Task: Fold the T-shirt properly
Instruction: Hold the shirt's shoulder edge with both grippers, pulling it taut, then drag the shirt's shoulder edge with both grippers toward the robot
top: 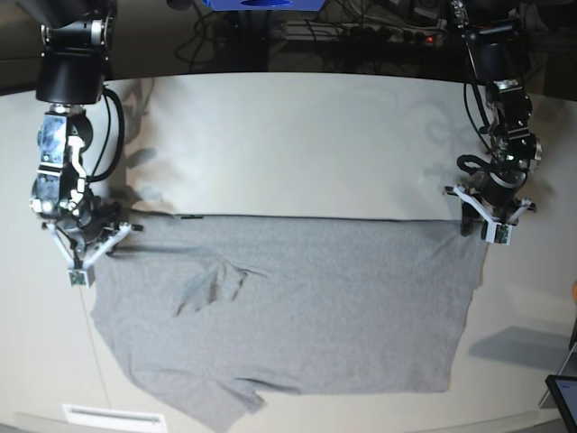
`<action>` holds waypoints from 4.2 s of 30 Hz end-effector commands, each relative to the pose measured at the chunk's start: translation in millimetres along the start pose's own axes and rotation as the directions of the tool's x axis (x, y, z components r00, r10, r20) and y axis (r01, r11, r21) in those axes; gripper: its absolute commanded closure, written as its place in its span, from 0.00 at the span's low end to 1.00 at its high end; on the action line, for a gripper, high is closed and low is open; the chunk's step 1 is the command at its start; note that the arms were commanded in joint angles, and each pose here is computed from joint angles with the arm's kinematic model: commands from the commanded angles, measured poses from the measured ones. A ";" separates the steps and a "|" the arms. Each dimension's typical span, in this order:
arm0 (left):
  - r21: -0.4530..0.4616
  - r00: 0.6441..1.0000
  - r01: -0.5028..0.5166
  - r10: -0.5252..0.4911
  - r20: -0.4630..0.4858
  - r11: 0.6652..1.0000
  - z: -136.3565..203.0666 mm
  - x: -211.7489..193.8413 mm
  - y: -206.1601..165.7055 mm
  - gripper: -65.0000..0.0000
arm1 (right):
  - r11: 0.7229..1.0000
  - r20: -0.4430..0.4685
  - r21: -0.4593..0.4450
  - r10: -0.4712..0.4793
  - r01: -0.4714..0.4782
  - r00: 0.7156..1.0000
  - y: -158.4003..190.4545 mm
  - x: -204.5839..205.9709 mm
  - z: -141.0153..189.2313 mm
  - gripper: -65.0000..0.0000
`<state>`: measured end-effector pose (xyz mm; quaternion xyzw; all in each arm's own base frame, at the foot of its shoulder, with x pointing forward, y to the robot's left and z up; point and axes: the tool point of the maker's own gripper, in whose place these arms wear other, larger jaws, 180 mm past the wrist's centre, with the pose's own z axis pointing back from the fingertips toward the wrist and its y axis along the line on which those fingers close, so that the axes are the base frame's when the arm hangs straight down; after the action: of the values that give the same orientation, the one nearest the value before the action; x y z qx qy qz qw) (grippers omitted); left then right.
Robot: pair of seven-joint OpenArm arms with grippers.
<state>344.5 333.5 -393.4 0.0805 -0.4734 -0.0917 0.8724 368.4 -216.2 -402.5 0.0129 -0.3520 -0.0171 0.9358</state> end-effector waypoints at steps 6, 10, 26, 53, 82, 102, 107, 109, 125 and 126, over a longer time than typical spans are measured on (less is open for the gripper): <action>0.037 0.999 0.034 -0.035 0.040 0.999 3.7 17.6 21.4 0.63 | 0.998 0.027 -0.003 0.067 -0.067 0.997 0.0 11.3 -6.9 0.97; 0.037 0.999 0.034 -0.035 0.040 0.999 3.7 17.6 21.4 0.63 | 0.997 0.049 -0.002 0.071 -0.071 0.996 0.8 14.8 -7.3 0.98; 0.037 0.999 0.034 -0.035 0.039 0.999 3.7 17.3 21.4 0.63 | 0.998 0.067 -0.009 0.071 -0.070 0.995 -0.8 25.3 -5.3 0.98; 0.037 0.992 0.061 -0.065 0.111 0.997 13.5 43.3 16.9 0.63 | 0.963 0.276 -0.185 0.241 -0.195 0.930 -0.5 78.7 58.6 0.61; 0.014 0.992 -0.083 0.081 0.098 0.996 -15.1 53.9 -9.8 0.63 | 0.992 0.261 -0.063 0.126 -0.113 0.957 37.9 13.3 20.2 0.61; 0.003 0.996 0.003 -0.003 -0.093 1.000 22.9 -17.5 -17.2 0.63 | 0.991 0.156 -0.057 0.128 -0.121 0.979 34.9 -42.8 20.7 0.61; -0.003 0.994 0.026 -0.026 -0.102 1.000 35.9 -25.9 -20.9 0.63 | 0.991 0.131 -0.057 0.131 -0.125 0.983 34.0 -59.9 26.6 0.61; 0.021 0.995 0.023 -0.021 -0.102 1.000 45.1 -29.0 -13.7 0.63 | 0.990 0.135 -0.058 0.137 -0.130 0.981 34.4 -63.0 33.1 0.61; -0.018 0.984 0.108 -0.110 -0.139 0.994 95.9 -52.1 -31.7 0.63 | 0.987 0.101 -0.057 0.157 -0.151 0.982 37.7 -105.0 75.3 0.61; -0.022 0.983 0.111 -0.113 -0.143 0.994 98.9 -54.3 -33.6 0.63 | 0.987 0.095 -0.063 0.155 -0.150 0.983 34.9 -108.6 78.1 0.61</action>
<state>228.2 305.6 -396.8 0.1016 -0.4013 -0.1324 0.9006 239.7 -172.8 -413.6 -0.0321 -0.4062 0.0430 0.9122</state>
